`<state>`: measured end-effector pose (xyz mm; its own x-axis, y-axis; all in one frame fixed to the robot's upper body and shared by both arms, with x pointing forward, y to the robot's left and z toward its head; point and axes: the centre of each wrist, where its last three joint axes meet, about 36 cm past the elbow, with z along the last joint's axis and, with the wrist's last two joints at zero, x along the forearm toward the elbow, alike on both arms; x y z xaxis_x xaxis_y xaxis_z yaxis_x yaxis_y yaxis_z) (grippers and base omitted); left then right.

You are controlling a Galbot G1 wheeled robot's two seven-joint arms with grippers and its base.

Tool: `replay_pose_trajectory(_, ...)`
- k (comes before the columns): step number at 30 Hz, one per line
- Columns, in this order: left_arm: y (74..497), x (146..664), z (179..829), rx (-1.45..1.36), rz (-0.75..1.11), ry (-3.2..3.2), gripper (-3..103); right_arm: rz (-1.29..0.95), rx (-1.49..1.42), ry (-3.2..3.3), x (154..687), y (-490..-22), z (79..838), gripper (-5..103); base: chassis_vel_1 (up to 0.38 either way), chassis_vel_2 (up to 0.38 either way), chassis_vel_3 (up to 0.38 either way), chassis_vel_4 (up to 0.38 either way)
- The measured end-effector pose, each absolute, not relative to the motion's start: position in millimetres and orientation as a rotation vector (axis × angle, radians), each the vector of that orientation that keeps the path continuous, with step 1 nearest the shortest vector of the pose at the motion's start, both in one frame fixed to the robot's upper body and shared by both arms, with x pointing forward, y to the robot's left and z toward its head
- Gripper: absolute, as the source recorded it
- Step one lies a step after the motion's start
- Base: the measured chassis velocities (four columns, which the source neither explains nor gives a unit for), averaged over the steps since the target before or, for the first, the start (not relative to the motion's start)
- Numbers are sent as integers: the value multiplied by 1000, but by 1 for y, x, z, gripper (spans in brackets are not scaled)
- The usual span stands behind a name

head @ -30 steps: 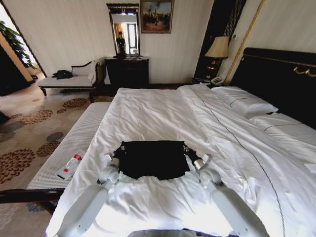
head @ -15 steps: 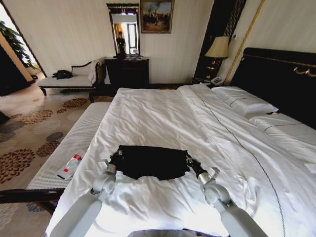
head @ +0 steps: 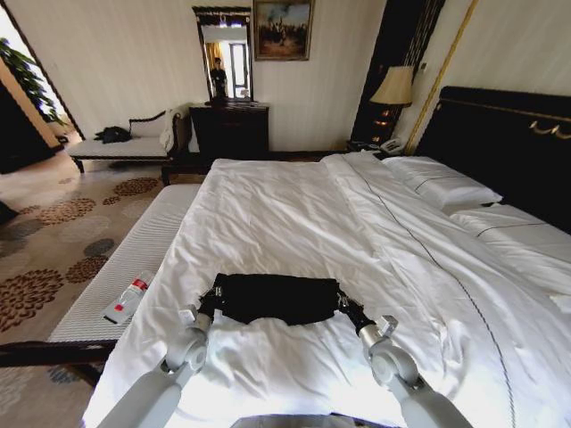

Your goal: Fold the clothes on the bed.

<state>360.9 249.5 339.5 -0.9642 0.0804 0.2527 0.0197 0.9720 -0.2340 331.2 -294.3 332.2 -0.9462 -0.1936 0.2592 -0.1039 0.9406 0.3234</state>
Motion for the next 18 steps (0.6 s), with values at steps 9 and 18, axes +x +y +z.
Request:
replay_pose_trajectory(9,247,353,342,-75,295,-2840,11,-412,228,-2805,322,-296,333,8,0,0,0,0)
replay_pose_trajectory(18,261,306,360,-133,129,-2892,37,-375,206,-2843,298,-307,358,39,0,0,0,0)
